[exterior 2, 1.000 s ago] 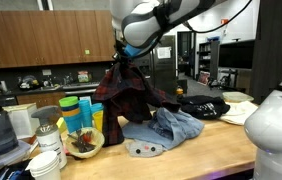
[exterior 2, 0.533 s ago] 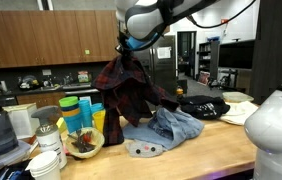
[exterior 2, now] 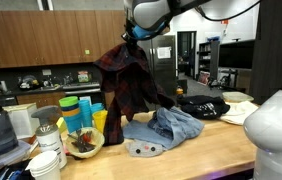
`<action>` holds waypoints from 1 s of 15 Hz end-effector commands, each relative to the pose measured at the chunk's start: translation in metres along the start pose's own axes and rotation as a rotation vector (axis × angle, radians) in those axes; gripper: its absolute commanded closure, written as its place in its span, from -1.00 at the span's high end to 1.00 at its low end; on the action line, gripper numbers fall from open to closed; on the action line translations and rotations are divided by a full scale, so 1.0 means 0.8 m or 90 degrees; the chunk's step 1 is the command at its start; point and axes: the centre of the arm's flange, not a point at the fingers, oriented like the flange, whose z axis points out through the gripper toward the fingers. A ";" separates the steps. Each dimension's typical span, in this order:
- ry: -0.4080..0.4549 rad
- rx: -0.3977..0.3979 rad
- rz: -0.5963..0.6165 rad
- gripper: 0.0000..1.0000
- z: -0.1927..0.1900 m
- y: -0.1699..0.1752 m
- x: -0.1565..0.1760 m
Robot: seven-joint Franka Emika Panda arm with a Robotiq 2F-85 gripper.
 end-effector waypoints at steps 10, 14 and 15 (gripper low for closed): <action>-0.033 -0.112 0.169 -0.94 0.008 0.179 -0.033; -0.043 -0.139 0.231 -0.94 0.000 0.238 -0.050; -0.044 -0.145 0.247 -0.94 -0.002 0.252 -0.055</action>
